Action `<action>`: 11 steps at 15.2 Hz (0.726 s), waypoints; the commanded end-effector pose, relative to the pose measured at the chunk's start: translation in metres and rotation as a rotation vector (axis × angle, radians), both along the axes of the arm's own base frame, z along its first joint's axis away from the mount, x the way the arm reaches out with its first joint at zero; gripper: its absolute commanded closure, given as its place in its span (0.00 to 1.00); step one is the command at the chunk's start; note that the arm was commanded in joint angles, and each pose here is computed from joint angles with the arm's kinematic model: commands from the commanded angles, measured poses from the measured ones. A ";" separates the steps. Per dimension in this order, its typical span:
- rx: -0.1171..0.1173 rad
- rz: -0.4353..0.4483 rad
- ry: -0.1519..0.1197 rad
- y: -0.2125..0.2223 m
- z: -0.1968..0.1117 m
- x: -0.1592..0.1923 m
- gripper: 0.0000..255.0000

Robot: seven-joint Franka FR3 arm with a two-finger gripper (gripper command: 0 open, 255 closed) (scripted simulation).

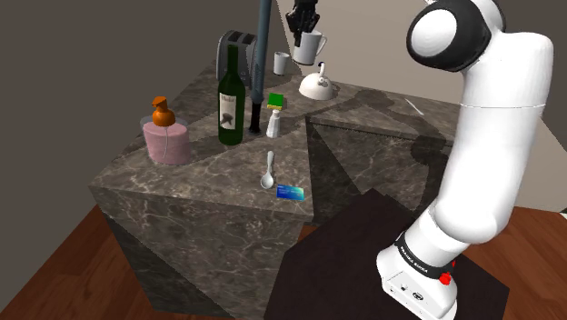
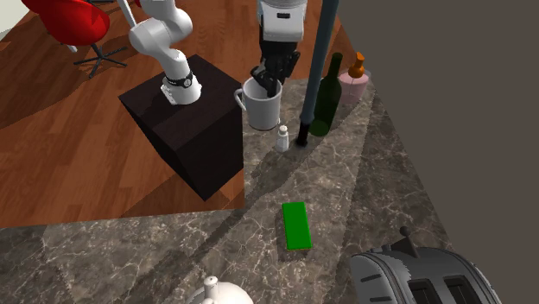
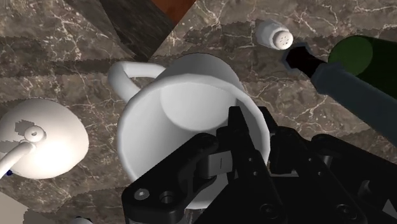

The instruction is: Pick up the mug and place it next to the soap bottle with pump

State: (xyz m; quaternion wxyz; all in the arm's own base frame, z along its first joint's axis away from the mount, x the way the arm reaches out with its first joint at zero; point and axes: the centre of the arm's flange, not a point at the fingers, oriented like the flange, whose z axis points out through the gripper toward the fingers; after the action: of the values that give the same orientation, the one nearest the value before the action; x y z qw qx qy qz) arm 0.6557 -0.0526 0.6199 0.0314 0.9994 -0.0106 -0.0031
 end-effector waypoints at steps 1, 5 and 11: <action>0.000 -0.001 -0.001 0.027 0.001 -0.005 1.00; 0.000 -0.001 -0.001 0.079 0.001 -0.016 1.00; 0.000 -0.001 -0.001 0.156 0.001 -0.031 1.00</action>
State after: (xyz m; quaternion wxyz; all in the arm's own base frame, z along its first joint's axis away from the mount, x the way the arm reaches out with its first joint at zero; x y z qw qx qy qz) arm 0.6298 0.0897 0.6197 0.0314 0.9994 -0.0105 -0.0029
